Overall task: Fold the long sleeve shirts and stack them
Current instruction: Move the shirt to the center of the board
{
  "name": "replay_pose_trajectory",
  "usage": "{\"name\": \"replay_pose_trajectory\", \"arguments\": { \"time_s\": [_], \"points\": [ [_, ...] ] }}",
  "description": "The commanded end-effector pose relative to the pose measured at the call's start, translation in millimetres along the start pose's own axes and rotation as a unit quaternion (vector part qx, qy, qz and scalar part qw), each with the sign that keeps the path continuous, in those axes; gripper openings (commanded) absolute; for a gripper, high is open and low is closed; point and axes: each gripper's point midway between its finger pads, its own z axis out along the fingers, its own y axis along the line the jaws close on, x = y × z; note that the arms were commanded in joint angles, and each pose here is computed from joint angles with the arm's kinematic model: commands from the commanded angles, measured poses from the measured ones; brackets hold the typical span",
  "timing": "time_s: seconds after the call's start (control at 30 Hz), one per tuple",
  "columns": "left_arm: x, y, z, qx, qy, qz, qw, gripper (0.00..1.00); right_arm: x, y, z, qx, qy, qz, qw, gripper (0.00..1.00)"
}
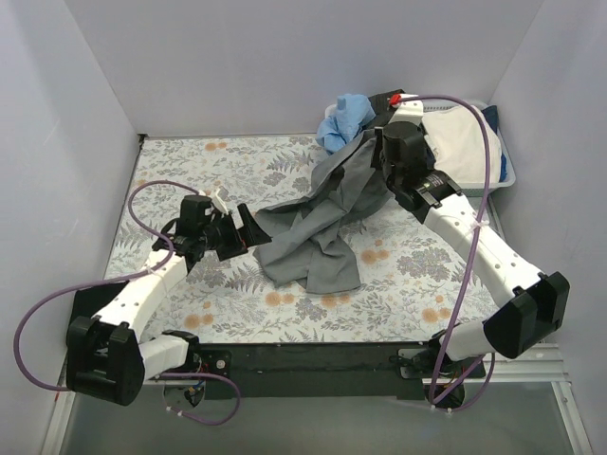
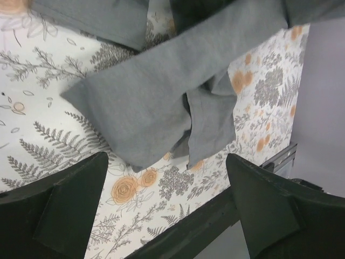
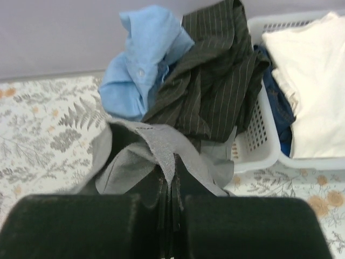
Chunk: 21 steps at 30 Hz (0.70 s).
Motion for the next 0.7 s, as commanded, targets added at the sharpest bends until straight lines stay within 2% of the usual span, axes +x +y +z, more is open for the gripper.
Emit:
{"name": "replay_pose_trajectory", "arguments": {
  "time_s": [0.0, 0.17, 0.5, 0.6, 0.67],
  "points": [
    [7, 13, 15, -0.037, -0.001, 0.004, 0.999, 0.92, 28, 6, 3, -0.025, 0.051, 0.020, 0.998, 0.01],
    [-3, 32, 36, -0.102, -0.024, -0.017, 0.994, 0.92, 40, 11, 5, -0.041, 0.073, 0.025, 0.996, 0.01],
    [22, 52, 90, -0.187, 0.035, 0.006, 0.982, 0.87, 41, 6, 1, -0.049, 0.082, 0.036, 0.995, 0.01],
    [27, 64, 95, -0.231, 0.040, 0.022, 0.972, 0.78, 41, 3, -1, -0.047, 0.082, 0.039, 0.995, 0.01],
    [26, 70, 94, -0.253, 0.039, 0.027, 0.966, 0.65, 41, 0, -2, -0.043, 0.081, 0.042, 0.995, 0.01]
  ]
}}
